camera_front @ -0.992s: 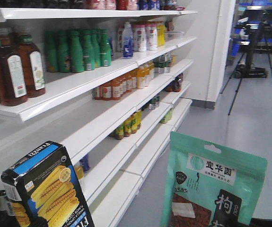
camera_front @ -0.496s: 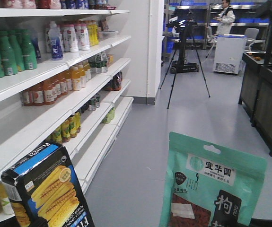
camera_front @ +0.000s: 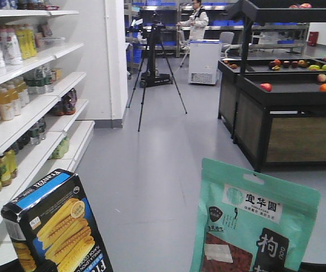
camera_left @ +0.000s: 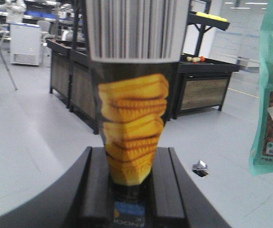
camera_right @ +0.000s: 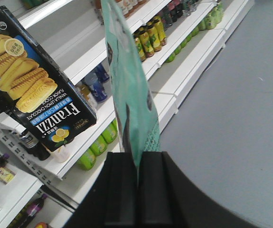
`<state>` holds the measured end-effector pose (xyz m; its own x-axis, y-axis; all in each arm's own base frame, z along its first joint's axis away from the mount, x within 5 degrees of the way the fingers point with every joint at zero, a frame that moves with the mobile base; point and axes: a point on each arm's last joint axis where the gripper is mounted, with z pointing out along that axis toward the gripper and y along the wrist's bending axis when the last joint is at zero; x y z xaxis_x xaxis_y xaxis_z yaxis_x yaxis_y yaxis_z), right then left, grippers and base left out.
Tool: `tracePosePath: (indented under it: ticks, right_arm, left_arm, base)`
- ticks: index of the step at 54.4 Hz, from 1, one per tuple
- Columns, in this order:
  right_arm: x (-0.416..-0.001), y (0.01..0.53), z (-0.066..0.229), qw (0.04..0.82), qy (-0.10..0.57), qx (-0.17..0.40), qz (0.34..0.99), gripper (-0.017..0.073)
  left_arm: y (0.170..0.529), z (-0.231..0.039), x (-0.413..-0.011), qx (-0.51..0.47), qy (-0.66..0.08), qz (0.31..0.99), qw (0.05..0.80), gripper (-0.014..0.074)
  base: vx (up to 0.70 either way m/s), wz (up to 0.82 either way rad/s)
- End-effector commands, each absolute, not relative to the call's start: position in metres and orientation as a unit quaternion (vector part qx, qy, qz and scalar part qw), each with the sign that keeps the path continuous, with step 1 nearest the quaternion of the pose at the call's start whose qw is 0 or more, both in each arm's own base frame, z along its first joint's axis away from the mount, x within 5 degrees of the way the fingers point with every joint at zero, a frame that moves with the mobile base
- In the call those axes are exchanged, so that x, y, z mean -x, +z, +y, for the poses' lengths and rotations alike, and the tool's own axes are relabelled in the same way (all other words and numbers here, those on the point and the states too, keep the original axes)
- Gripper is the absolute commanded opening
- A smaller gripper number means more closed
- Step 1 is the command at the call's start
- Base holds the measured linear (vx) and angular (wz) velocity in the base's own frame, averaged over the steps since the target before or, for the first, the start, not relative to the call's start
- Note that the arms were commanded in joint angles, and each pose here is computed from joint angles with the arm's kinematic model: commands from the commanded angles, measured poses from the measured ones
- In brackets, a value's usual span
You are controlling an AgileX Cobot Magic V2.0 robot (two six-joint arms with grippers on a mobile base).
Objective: Pick snacks and fruit into basket
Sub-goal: 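Drive the base away from the shelf holding both items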
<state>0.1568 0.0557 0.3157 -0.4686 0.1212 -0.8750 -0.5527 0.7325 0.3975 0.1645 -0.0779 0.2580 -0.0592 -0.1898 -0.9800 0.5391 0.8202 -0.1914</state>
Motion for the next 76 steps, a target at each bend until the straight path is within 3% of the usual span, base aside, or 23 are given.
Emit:
tracePosePath:
  ticks: [1, 46, 76]
  right_arm:
    - [-0.1566, 0.3277, 0.0551, 0.519, 0.335, 0.140, 0.774, -0.0009]
    - [-0.1567, 0.3277, 0.0551, 0.519, 0.334, 0.140, 0.774, -0.0009]
    - [-0.1571, 0.3277, 0.0546, 0.521, 0.332, 0.138, 0.774, -0.0009]
  left_arm:
    - [0.2771, -0.0790, -0.1630, -0.124, -0.296, 0.625, 0.712, 0.0000]
    - [0.2771, -0.0790, -0.1630, -0.124, -0.296, 0.625, 0.712, 0.0000]
    - [0.2771, -0.0790, -0.1630, -0.124, -0.296, 0.625, 0.712, 0.0000]
  base:
    - [0.24, -0.42]
    - [0.36, -0.39]
    - [0.48, -0.60]
